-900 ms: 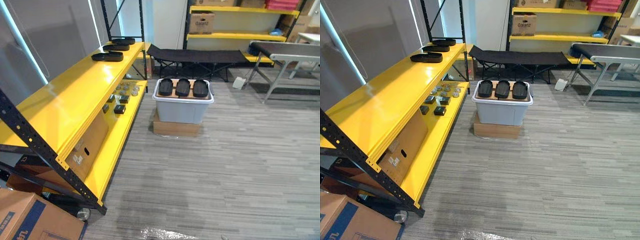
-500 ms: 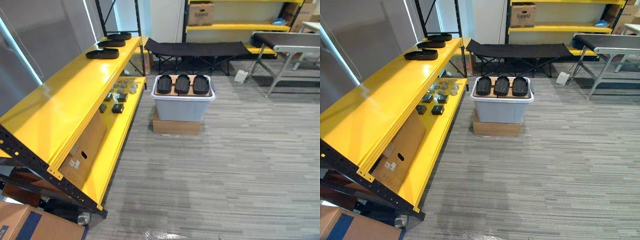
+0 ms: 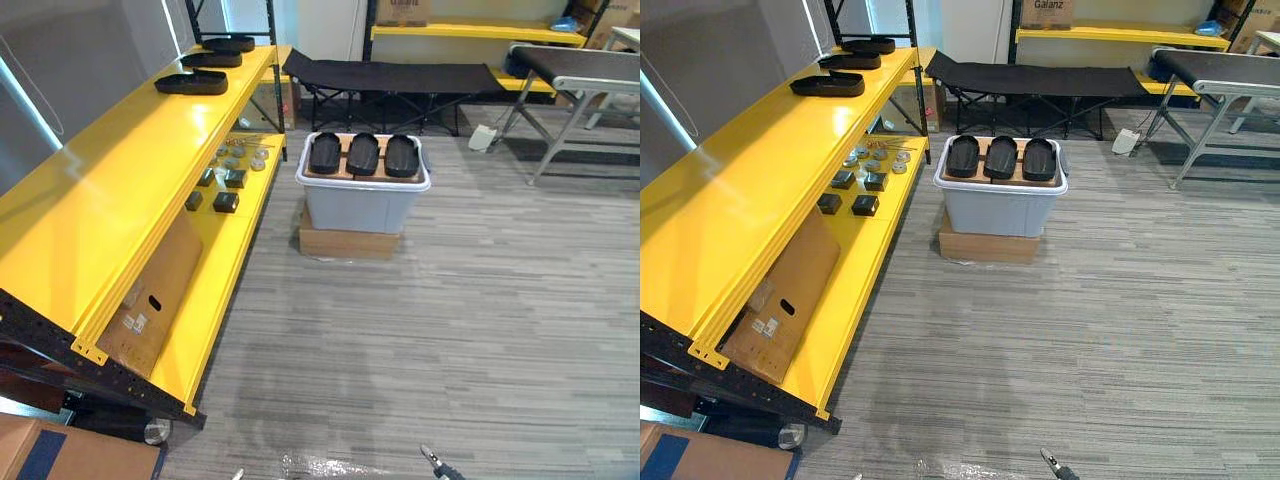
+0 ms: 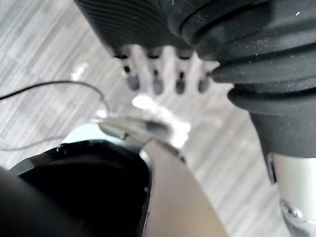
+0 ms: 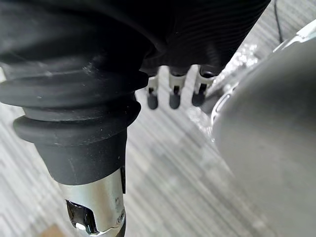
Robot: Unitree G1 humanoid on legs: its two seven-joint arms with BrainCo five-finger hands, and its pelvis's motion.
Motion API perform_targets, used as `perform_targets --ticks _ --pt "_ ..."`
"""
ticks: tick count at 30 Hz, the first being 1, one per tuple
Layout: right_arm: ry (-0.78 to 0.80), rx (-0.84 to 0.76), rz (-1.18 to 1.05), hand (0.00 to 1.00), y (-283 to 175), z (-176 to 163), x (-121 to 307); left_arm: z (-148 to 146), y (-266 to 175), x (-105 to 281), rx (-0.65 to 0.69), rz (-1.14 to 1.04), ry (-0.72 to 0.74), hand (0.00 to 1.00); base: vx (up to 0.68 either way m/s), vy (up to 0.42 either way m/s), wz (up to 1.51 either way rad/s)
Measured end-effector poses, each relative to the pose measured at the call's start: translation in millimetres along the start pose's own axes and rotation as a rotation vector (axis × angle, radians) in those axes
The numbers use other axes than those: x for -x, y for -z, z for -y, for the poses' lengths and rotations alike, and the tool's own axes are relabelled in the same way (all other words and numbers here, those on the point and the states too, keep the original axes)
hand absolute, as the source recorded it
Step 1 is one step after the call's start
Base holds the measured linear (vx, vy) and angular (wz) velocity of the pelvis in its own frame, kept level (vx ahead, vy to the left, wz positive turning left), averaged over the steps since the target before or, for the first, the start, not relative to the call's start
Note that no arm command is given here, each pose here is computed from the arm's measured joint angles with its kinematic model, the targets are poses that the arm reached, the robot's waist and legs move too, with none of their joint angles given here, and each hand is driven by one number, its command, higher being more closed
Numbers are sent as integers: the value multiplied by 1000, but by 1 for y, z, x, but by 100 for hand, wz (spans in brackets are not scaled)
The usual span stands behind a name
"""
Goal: Walk over and take plastic housings, then place them on the shelf
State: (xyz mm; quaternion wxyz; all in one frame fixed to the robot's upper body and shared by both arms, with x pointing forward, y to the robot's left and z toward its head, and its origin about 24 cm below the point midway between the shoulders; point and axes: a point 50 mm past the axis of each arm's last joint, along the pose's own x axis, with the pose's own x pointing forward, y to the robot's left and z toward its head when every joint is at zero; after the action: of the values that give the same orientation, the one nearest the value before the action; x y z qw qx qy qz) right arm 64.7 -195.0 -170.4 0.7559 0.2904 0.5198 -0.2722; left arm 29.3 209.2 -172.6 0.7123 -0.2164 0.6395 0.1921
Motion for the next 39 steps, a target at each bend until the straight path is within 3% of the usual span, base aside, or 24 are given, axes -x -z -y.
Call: perform_targets --ticks 17,24,32,36,39 --pt "51 1 -34 0 14 27 7 -1 3 0 -40 6 -26 0 -15 46 4" --pt "47 -77 7 0 7 22 5 5 -5 -1 -157 19 -48 0 157 34 18" --pt "76 -93 -30 0 44 41 18 13 -27 1 -30 140 -4 0 356 -83 -17" --pt "106 -80 -66 0 51 54 22 20 -36 4 146 220 31 0 584 -346 22" --pt "135 -20 61 0 5 62 17 32 -51 5 138 260 79 0 501 -337 4"
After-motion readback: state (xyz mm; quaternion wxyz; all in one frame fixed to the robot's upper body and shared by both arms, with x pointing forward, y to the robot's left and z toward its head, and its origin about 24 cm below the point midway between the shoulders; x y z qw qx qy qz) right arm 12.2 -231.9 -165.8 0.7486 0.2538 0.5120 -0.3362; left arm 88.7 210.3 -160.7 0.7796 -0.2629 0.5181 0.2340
